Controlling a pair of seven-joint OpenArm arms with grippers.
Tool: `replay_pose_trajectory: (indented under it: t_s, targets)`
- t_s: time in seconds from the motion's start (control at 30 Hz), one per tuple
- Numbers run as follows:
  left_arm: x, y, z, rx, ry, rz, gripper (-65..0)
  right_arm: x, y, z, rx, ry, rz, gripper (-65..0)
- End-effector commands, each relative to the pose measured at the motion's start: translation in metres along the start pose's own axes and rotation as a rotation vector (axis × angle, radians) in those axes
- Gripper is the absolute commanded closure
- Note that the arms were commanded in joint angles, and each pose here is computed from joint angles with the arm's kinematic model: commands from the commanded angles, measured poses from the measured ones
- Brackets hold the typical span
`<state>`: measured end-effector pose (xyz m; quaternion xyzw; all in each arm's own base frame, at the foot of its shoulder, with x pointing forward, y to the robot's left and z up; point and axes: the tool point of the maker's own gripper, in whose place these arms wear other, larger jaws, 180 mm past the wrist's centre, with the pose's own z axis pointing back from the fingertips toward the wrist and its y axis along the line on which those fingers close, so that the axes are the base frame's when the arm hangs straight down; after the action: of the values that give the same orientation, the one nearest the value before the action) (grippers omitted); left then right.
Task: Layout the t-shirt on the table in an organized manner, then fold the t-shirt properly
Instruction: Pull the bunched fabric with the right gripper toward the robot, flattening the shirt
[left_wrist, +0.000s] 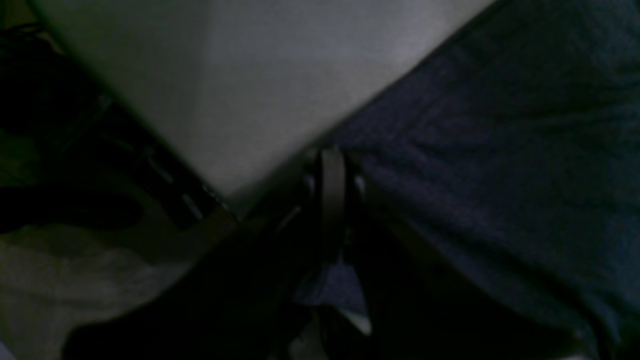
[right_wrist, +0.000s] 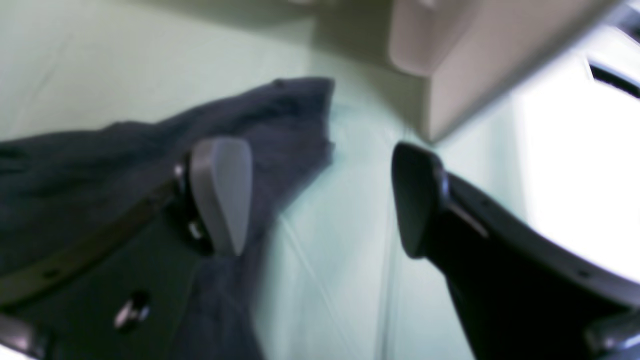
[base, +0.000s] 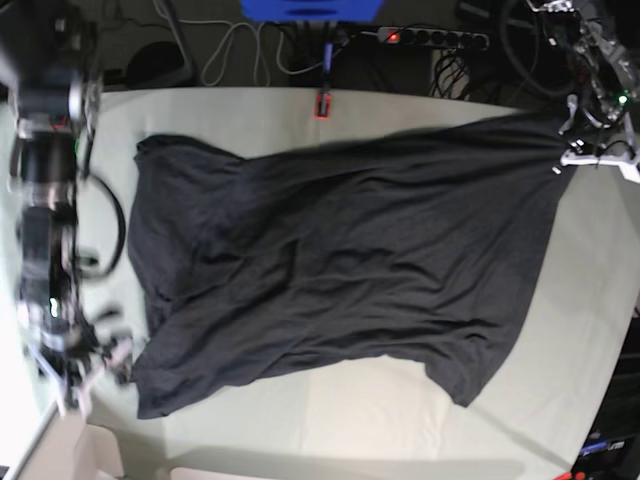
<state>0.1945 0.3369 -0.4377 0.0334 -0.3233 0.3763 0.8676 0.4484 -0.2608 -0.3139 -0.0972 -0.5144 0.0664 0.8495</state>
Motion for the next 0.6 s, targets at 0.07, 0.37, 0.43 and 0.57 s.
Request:
replay_pose_trajectory:
  t_s: [0.07,0.37,0.43,0.57]
  targets:
    - [0.014,-0.002,0.002,-0.005,-0.041,-0.014,0.0,-0.013,0.029,0.034,0.047,-0.024,0.022,-45.2]
    - [0.016,0.0,0.002,-0.002,-0.046,-0.012,0.0,-0.136,0.097,0.124,0.155,0.261,-0.01,-45.3]
    - [0.015,0.001,0.002,0.0,-0.044,-0.01,0.0,-0.156,0.104,0.136,0.165,0.311,-0.024,-45.4]
    - [0.016,0.0,0.001,-0.001,-0.046,-0.01,0.0,-0.181,0.096,0.149,0.124,0.368,-0.088,-45.4]
